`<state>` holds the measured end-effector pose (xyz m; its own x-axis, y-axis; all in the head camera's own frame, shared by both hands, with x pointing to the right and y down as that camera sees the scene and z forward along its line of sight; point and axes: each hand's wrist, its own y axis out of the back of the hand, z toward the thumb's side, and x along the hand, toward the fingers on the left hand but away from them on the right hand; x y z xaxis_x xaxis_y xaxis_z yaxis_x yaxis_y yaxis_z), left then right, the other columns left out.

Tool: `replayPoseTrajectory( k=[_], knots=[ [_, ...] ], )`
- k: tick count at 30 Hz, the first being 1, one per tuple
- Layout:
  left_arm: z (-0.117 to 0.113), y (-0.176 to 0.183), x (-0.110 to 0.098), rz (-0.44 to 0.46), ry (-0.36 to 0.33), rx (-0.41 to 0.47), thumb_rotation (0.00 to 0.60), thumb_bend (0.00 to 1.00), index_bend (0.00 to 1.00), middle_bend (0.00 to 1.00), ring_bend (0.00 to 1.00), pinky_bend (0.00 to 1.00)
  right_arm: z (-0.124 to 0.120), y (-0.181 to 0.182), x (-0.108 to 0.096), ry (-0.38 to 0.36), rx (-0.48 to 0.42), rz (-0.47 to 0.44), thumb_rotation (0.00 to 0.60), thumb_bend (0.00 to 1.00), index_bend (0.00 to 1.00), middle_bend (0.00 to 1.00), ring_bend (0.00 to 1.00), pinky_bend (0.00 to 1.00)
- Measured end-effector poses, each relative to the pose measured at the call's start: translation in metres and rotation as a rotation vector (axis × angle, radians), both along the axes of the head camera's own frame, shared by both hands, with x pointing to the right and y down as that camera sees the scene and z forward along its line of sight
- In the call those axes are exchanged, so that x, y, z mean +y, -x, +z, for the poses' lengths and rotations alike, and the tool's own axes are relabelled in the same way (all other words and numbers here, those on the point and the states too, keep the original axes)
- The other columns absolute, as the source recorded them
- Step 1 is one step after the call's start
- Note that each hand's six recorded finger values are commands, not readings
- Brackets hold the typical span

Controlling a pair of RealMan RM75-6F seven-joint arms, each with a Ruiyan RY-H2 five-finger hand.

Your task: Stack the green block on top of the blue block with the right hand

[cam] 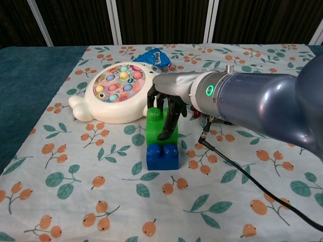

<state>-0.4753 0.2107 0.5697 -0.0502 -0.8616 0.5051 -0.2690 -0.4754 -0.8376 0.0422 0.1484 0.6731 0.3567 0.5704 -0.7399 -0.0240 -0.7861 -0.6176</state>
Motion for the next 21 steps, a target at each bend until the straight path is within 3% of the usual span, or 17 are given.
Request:
replayPoseTrajectory(
  k=[9, 12, 14, 16, 21],
  knots=[
    [0.0, 0.001, 0.0, -0.001, 0.003, -0.003, 0.6, 0.0, 0.0, 0.0, 0.0, 0.0, 0.002, -0.002, 0.001, 0.004, 0.0, 0.002, 0.6, 0.48, 0.51, 0.43, 0.42, 0.49],
    [0.0, 0.001, 0.0, 0.0, 0.003, -0.006, 0.6, 0.0, 0.0, 0.0, 0.0, 0.0, 0.001, -0.002, 0.001, -0.001, -0.003, -0.002, 0.6, 0.39, 0.36, 0.29, 0.3, 0.39],
    [0.0, 0.001, 0.0, 0.0, 0.002, -0.007, 0.6, 0.0, 0.0, 0.0, 0.0, 0.0, -0.001, -0.002, 0.001, -0.008, -0.008, -0.008, 0.6, 0.29, 0.17, 0.14, 0.17, 0.33],
    [0.0, 0.001, 0.0, -0.001, 0.001, -0.007, 0.6, 0.0, 0.0, 0.0, 0.0, 0.0, -0.004, -0.002, 0.001, -0.019, -0.01, -0.019, 0.6, 0.21, 0.04, 0.04, 0.07, 0.28],
    [0.001, 0.0, 0.001, 0.002, 0.004, -0.01, 0.6, 0.0, 0.0, 0.0, 0.0, 0.0, -0.01, -0.004, 0.0, -0.044, -0.001, -0.047, 0.6, 0.1, 0.0, 0.0, 0.0, 0.24]
  ],
)
